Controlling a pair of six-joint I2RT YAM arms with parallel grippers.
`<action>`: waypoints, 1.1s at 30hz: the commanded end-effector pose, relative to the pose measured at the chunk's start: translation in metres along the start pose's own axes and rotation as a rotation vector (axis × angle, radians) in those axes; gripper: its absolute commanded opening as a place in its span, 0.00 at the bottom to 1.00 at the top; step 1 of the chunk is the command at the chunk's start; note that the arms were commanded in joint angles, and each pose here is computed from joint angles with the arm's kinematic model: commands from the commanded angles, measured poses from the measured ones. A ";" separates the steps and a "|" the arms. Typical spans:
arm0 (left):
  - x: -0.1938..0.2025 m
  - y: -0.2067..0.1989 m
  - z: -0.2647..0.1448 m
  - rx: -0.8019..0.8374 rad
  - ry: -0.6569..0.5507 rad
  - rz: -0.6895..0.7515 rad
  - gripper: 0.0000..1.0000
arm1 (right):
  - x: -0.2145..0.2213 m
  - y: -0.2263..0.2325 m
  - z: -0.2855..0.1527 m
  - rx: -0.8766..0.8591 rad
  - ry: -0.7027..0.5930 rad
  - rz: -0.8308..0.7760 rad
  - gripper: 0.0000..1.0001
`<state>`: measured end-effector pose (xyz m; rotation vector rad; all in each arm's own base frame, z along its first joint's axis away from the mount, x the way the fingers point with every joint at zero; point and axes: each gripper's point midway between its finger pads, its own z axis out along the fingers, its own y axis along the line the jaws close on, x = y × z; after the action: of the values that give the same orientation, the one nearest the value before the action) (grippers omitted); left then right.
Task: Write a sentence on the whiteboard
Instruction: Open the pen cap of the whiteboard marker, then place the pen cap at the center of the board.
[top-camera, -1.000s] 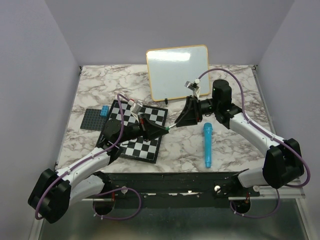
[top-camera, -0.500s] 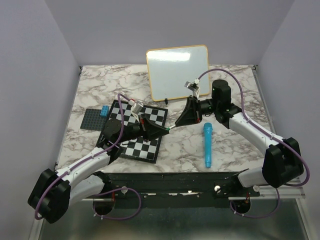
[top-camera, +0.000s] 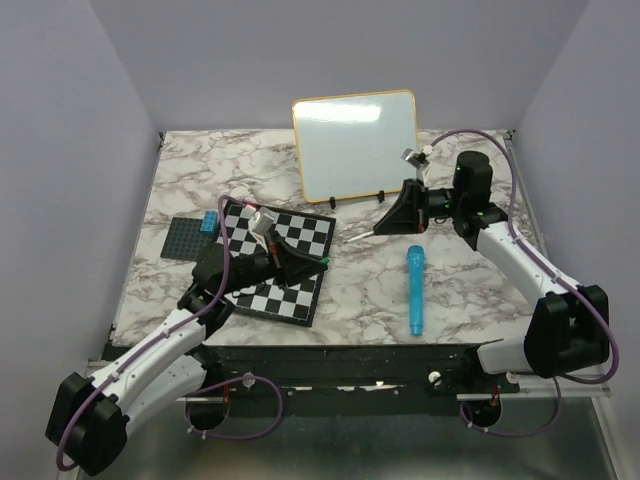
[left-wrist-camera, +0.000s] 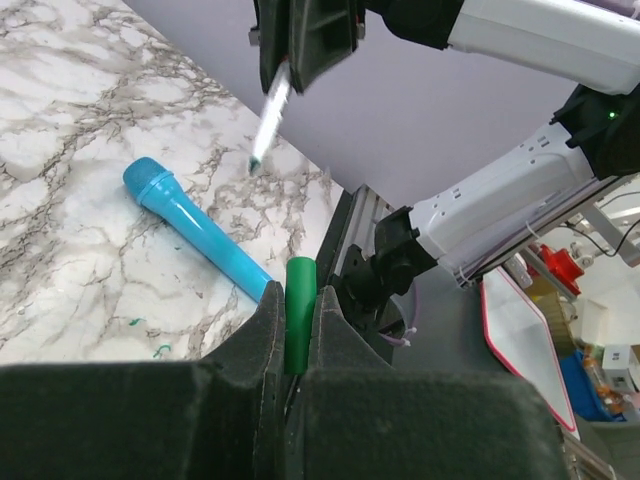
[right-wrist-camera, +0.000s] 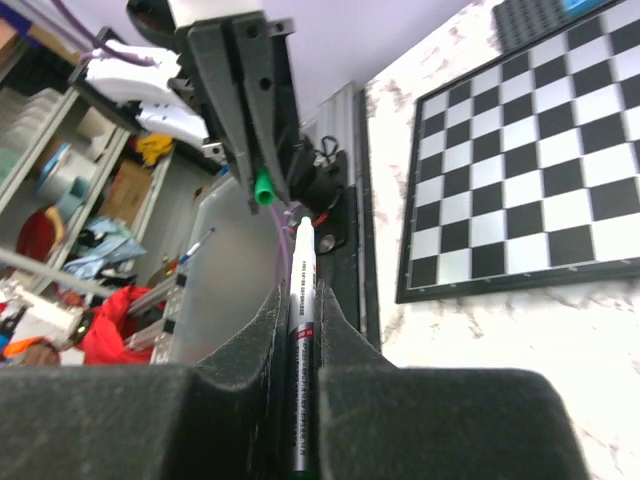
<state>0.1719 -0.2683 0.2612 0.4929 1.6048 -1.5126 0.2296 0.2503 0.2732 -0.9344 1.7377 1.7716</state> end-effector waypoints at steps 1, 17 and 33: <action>0.007 0.009 -0.009 -0.050 -0.016 0.001 0.00 | -0.008 0.008 -0.022 0.026 -0.040 -0.052 0.00; 0.107 0.101 0.060 -0.347 0.217 -0.064 0.00 | -0.020 -0.064 -0.102 0.455 -0.262 -0.012 0.00; 0.161 0.169 0.099 -0.517 0.297 -0.079 0.34 | -0.016 -0.068 -0.105 0.462 -0.257 0.008 0.01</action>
<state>0.2284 -0.3726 0.0313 0.3989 2.2407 -1.1297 0.3035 0.1560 0.2517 -0.4977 1.8382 1.3436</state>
